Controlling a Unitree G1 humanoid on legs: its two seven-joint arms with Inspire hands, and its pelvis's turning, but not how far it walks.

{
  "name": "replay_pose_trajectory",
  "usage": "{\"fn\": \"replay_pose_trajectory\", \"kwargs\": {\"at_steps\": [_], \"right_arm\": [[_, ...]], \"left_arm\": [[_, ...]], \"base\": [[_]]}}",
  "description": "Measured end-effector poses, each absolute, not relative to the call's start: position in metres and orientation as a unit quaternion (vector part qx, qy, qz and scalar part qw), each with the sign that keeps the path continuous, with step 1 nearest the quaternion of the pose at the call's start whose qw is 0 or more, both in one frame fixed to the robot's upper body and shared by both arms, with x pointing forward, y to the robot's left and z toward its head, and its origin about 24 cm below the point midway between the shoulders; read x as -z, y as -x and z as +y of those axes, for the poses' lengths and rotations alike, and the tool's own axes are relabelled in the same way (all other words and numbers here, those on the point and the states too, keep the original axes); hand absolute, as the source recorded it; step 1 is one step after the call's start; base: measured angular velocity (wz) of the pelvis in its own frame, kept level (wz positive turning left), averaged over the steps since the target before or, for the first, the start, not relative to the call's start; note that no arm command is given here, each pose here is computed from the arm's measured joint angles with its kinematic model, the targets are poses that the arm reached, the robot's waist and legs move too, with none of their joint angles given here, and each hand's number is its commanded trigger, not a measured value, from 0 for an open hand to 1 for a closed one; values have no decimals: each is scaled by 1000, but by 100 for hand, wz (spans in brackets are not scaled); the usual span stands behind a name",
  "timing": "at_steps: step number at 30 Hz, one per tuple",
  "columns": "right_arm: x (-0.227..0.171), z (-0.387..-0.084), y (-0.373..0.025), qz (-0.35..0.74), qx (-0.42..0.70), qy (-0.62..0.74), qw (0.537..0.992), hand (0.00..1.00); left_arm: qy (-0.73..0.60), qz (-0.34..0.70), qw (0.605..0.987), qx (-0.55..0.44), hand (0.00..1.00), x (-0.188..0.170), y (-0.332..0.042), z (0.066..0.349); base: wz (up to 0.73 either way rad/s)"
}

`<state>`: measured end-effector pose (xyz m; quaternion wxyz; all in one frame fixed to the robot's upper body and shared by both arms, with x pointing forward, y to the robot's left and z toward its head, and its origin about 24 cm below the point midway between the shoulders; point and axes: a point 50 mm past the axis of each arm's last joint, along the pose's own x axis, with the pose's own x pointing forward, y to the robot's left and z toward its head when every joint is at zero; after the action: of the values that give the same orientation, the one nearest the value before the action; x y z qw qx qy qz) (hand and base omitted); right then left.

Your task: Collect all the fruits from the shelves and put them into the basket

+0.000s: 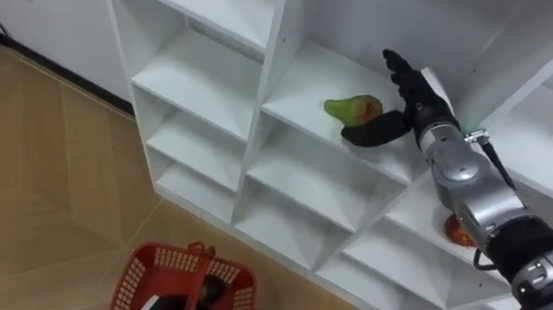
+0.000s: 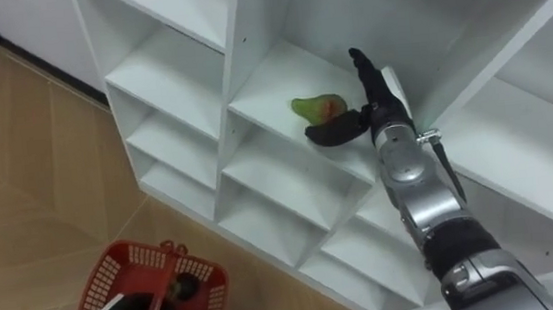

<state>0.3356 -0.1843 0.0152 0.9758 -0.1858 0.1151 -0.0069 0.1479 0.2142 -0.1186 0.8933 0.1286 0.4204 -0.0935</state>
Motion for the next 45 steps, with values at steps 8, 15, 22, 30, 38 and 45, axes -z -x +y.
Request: {"fn": "replay_pose_trajectory", "kwargs": {"at_steps": [8, 15, 22, 30, 38, 45], "right_arm": [[-16, -184, -337, 115, 1, 183, 976, 0], [-17, -183, -338, 113, 0, 187, 976, 0], [-18, -183, -339, 110, -3, 201, 973, 0], [-20, -183, -340, 106, 5, 201, 974, 0], [-21, -183, -342, 104, 11, 205, 973, 29], [-27, -184, -345, 89, 33, 206, 974, 100]], "left_arm": [[-130, 418, 894, 96, 100, 118, -151, 213], [-131, 416, 895, 96, 100, 117, -153, 213], [-133, 417, 893, 105, 100, 118, -153, 210], [-139, 414, 891, 123, 100, 118, -155, 202], [-143, 413, 889, 139, 100, 119, -156, 196], [-141, 417, 887, 139, 100, 120, -155, 195]], "base": [[0], [0], [0], [0], [1], [0]]}}
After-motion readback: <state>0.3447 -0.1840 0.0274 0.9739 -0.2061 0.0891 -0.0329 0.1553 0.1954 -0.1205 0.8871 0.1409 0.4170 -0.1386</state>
